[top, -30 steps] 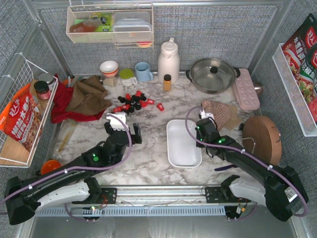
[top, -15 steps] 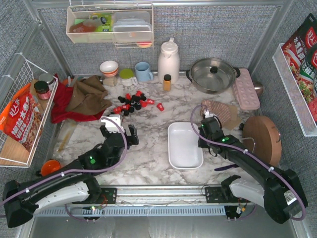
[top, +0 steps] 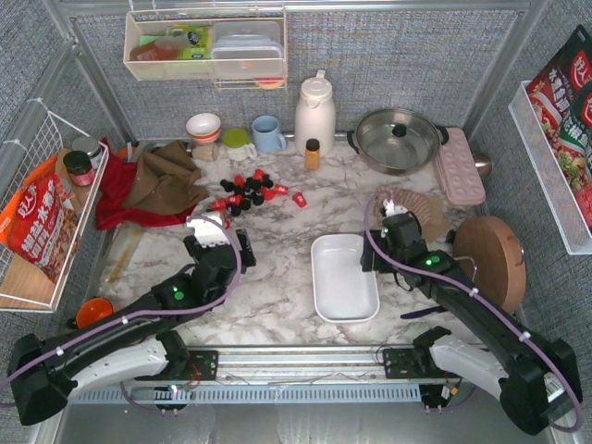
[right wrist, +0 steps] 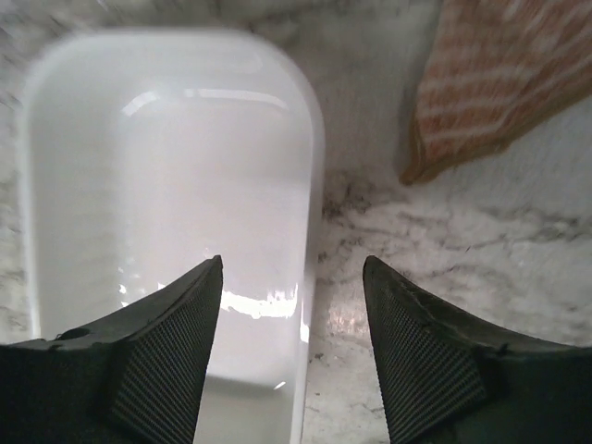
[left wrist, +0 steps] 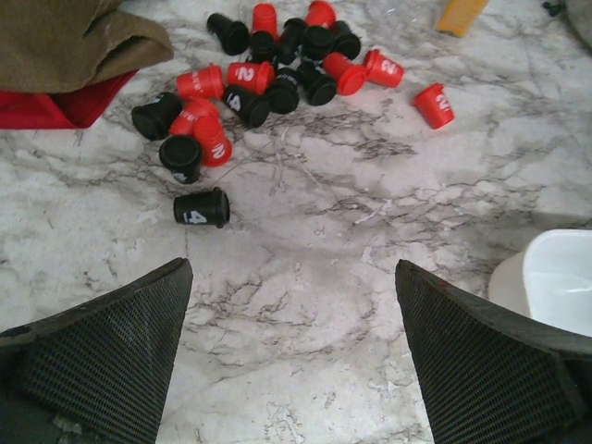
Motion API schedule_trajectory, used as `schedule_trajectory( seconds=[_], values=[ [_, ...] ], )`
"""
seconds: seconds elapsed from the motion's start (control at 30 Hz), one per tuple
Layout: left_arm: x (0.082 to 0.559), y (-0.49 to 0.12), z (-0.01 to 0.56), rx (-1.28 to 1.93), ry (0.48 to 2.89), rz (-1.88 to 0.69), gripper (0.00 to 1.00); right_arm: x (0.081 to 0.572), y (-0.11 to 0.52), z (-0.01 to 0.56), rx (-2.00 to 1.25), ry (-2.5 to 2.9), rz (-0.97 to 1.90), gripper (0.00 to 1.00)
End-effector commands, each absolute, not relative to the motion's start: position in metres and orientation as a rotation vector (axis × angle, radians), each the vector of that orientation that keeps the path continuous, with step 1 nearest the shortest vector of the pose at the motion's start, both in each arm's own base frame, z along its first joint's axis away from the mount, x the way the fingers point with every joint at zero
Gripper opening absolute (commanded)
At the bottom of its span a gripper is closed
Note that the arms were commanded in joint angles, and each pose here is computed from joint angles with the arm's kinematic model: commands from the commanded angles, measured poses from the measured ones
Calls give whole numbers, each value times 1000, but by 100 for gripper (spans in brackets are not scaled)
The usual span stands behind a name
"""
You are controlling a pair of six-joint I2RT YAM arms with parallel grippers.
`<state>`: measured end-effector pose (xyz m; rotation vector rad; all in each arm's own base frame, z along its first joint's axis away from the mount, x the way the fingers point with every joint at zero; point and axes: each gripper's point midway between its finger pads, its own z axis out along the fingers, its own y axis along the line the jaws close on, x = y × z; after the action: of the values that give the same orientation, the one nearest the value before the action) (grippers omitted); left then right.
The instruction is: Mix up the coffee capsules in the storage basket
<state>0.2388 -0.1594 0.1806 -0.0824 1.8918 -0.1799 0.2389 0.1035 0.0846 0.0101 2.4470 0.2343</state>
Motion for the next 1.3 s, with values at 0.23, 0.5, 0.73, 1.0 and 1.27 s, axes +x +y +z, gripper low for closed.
schedule_trajectory(
  seconds=[0.23,0.5,0.73,1.0,1.27],
  values=[
    [261,-135,117,-280,2116,-201,100,289,82,190,13,1999,124,66],
    [284,-123,71,-333,2294,-144,100,299,84,181,7,1952,123,66],
    [306,-107,54,-326,2302,-181,100,295,92,173,-19,1950,179,66],
    [322,-101,43,-273,2296,-202,92,295,103,167,-48,1978,234,66],
    [327,-90,21,-291,2368,-157,78,295,105,165,-59,1981,241,66]
  ],
)
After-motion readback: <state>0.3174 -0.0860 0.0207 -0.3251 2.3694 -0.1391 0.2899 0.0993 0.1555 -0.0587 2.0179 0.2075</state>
